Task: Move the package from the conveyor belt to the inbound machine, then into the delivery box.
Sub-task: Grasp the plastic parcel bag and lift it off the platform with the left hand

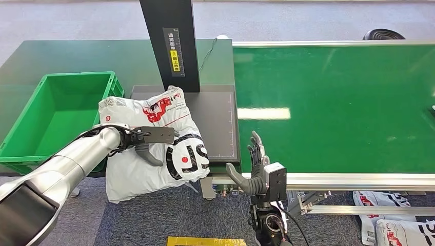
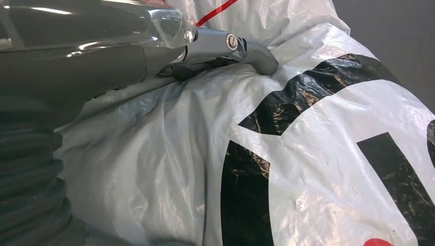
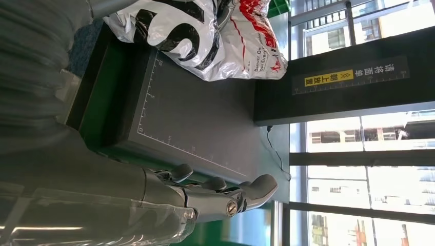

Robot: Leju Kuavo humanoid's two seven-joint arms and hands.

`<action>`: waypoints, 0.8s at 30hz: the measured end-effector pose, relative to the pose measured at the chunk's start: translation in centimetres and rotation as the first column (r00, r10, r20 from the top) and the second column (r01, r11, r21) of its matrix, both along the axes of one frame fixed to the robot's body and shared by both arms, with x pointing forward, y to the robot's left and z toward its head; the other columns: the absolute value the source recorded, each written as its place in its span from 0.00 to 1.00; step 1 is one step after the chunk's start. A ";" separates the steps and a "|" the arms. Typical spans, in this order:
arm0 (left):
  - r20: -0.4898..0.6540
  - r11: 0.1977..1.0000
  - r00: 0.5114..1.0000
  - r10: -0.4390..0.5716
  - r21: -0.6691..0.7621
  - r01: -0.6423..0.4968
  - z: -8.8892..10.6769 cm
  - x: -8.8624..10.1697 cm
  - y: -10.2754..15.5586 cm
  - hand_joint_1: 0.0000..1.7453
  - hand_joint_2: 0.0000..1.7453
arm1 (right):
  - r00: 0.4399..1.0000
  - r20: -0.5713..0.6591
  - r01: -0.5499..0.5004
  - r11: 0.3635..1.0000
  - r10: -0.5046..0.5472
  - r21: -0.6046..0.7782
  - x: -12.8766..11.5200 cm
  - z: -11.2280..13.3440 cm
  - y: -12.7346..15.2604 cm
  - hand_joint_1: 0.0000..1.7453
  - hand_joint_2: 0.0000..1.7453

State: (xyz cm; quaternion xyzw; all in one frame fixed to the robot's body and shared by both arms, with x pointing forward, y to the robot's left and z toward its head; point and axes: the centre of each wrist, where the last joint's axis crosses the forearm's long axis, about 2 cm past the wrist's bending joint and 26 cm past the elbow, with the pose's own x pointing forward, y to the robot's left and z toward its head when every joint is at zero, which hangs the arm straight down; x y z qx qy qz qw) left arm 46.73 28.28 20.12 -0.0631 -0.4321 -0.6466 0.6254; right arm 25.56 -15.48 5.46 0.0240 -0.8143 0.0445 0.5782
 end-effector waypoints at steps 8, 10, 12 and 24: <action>-0.005 1.000 1.000 0.018 -0.011 -0.018 -1.0 -0.5 0.1 0.00 1.00 | 1.000 0.000 0.000 1.000 0.000 -0.001 0.0 0.0 0.0 0.00 1.00; -0.004 1.000 1.000 0.021 -0.012 -0.021 -1.2 -0.5 0.2 0.00 1.00 | 1.000 0.000 -0.001 1.000 0.001 -0.002 0.0 0.0 0.0 0.00 1.00; 0.000 1.000 1.000 0.026 -0.014 -0.026 -1.5 -0.6 0.2 0.00 1.00 | 1.000 0.001 -0.002 1.000 0.002 -0.003 0.0 0.0 0.0 0.00 1.00; 0.076 0.995 0.992 0.097 -0.039 -0.094 -4.2 -2.0 -0.7 1.00 1.00 | 1.000 -0.004 0.000 1.000 -0.001 -0.019 0.1 0.1 -0.2 0.00 1.00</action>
